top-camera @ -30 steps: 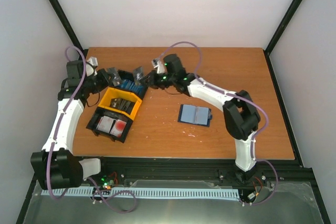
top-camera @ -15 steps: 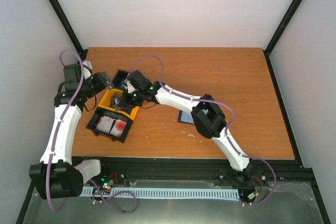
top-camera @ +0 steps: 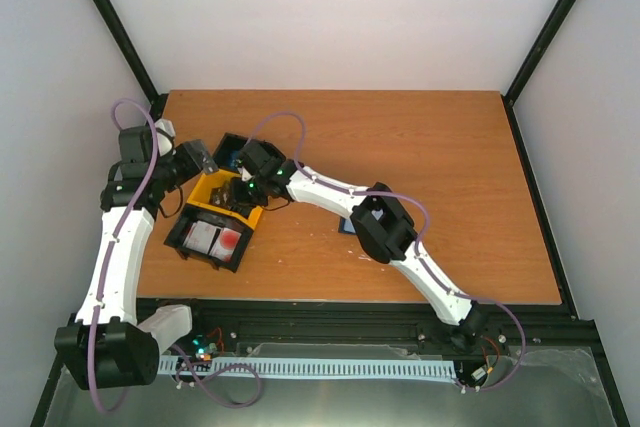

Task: Put the credit cards into the card holder
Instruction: Place the credit card in the storage box.

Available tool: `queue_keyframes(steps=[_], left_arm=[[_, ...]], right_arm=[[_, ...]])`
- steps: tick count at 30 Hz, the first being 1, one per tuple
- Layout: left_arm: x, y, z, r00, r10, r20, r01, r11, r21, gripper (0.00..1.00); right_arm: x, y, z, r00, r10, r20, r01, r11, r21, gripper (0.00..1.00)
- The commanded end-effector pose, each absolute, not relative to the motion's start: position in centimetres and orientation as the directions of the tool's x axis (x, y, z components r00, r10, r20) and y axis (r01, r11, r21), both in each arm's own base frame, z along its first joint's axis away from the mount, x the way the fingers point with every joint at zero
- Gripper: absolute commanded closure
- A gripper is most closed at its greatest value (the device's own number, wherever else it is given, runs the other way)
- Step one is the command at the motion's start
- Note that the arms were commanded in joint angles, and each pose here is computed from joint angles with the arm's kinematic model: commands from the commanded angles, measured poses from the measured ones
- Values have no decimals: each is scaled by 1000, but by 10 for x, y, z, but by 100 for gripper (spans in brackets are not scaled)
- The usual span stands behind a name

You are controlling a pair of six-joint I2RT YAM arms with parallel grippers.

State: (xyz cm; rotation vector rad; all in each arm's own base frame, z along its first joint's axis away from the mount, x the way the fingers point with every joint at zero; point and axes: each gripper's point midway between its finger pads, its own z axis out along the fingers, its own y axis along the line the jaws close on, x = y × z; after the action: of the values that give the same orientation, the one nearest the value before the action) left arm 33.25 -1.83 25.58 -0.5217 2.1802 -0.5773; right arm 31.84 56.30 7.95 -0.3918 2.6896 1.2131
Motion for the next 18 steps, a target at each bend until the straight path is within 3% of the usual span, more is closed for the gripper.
queue_keyframes(steps=[1, 10, 18], left_arm=[[329, -14, 266, -575, -525, -627, -167, 826, -538, 99], [333, -23, 266, -601, -501, -624, -113, 825, -554, 99], [340, -47, 250, -677, -479, -559, -33, 778, -627, 99]], right_arm=[[316, 572, 80, -959, -140, -245, -277, 637, 720, 93], [321, 556, 101, -949, -114, -294, -290, 682, 671, 68], [326, 494, 154, -913, -17, -409, -282, 749, 599, 58]])
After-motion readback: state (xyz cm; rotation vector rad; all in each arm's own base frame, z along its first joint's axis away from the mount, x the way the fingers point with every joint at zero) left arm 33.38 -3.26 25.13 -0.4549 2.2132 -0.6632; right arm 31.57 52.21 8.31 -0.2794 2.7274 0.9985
